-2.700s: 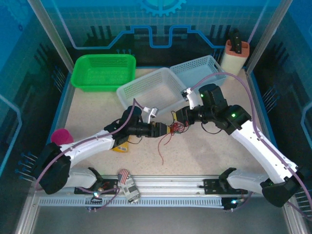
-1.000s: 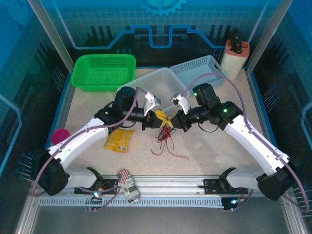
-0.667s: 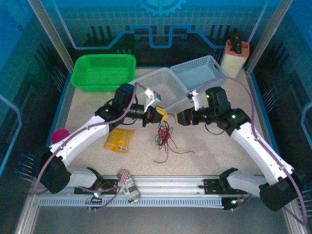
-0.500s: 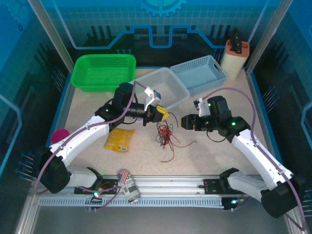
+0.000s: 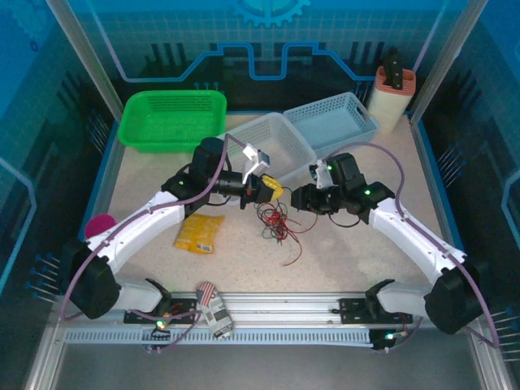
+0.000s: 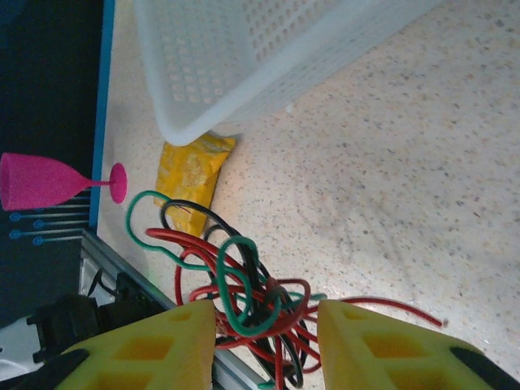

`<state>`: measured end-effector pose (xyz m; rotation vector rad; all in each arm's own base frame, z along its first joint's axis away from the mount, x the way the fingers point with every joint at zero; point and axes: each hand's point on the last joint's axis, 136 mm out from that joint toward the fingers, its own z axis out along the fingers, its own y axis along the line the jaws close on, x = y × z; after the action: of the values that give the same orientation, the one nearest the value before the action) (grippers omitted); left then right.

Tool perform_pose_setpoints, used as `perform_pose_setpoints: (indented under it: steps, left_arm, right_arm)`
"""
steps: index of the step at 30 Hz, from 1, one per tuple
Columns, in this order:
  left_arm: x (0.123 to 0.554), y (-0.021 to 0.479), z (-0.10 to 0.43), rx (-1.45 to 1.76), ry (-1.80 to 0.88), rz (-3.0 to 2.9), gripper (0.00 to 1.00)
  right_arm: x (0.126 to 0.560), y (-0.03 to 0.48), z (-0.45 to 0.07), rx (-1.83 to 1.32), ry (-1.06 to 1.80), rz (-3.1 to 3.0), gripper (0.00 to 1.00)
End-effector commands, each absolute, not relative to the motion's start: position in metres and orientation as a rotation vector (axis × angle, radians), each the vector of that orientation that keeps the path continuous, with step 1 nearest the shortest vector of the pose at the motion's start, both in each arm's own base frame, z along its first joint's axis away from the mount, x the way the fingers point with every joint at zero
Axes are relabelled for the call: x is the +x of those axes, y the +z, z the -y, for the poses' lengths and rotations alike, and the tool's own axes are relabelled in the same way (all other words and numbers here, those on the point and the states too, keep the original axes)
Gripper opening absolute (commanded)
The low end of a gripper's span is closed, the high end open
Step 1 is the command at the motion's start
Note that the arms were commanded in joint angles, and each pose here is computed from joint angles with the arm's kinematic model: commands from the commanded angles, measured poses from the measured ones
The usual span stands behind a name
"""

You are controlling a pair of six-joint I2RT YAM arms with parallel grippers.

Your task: Untangle the cables

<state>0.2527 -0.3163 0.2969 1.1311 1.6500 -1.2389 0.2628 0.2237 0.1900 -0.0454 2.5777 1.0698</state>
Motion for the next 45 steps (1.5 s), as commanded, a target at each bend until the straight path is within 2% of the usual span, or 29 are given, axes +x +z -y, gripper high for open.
perform_pose_setpoints:
  steps: [1, 5, 8, 10, 13, 15, 20, 24, 34, 45]
  left_arm:
    - [0.251, 0.307, 0.317, 1.139, -1.266, -1.604, 0.00]
    - [0.248, 0.309, 0.316, 1.136, -1.268, -1.601, 0.00]
    - [0.247, 0.312, 0.314, 1.129, -1.267, -1.596, 0.00]
    - [0.246, 0.313, 0.313, 1.125, -1.264, -1.593, 0.00]
    - [0.245, 0.312, 0.313, 1.125, -1.265, -1.597, 0.00]
    - [0.244, 0.313, 0.312, 1.128, -1.265, -1.596, 0.00]
    - [0.241, 0.315, 0.310, 1.132, -1.249, -1.589, 0.00]
    - [0.231, 0.317, 0.301, 1.145, -1.236, -1.614, 0.00]
    - [0.191, 0.285, 0.252, 1.097, -1.192, -1.786, 0.00]
    - [0.175, 0.284, 0.221, 1.020, -1.144, -1.833, 0.00]
  right_arm:
    - [0.259, 0.207, -0.246, -0.191, 1.170, -2.525, 0.37]
    - [0.253, 0.201, -0.255, -0.276, 1.161, -2.549, 0.36]
    - [0.253, 0.194, -0.256, -0.277, 1.139, -2.588, 0.30]
    - [0.253, 0.190, -0.255, -0.275, 1.114, -2.599, 0.22]
    - [0.254, 0.190, -0.251, -0.267, 1.067, -2.600, 0.04]
    - [0.255, 0.191, -0.246, -0.263, 1.023, -2.602, 0.00]
    - [0.256, 0.188, -0.236, -0.255, 0.927, -2.629, 0.00]
    - [0.260, 0.173, -0.206, -0.204, 0.711, -2.684, 0.00]
    - [0.279, 0.138, -0.117, 0.187, 0.528, -2.722, 0.00]
    - [0.289, 0.116, -0.064, 0.377, 0.323, -2.730, 0.00]
